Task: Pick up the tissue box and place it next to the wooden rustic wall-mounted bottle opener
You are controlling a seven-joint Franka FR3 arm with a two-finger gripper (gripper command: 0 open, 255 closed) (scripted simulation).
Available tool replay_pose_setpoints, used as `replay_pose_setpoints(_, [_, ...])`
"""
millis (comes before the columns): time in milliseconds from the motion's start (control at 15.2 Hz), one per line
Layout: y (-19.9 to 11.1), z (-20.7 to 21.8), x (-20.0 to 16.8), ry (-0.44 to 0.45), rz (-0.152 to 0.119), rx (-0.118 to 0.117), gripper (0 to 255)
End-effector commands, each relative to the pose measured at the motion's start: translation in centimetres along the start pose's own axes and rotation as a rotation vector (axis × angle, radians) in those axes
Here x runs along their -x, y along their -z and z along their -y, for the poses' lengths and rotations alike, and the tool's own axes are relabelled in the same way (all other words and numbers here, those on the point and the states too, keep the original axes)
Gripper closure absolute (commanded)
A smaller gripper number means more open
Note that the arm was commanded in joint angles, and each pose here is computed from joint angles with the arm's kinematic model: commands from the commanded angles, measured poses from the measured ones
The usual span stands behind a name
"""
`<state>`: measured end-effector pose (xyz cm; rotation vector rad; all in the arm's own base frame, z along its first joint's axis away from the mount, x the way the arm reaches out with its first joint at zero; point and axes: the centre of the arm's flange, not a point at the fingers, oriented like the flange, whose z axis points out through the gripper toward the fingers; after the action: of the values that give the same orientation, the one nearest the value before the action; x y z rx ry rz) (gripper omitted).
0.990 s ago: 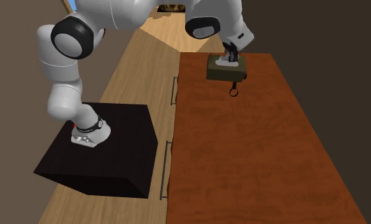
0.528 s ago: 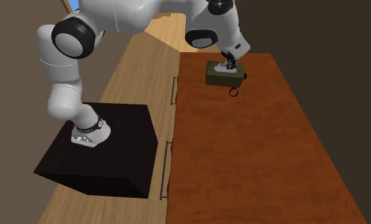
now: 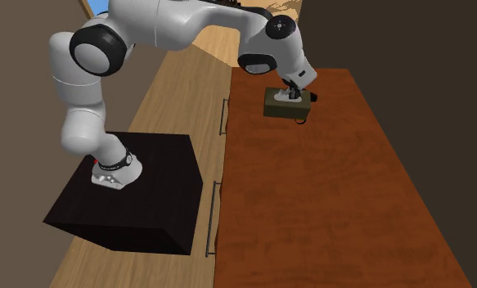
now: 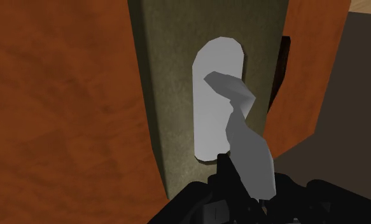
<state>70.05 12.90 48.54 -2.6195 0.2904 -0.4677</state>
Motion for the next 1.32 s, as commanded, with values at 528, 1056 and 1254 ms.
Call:
replay_pose_setpoints(528, [-4.4, -2.5, 1.5, 0.000, 0.000, 0.000, 255])
replay_pose_setpoints(1056, [-7.9, -4.5, 2.6, 0.000, 0.000, 0.000, 255])
replay_pose_setpoints(1254, [-9.3, -5.3, 3.1, 0.000, 0.000, 0.000, 255])
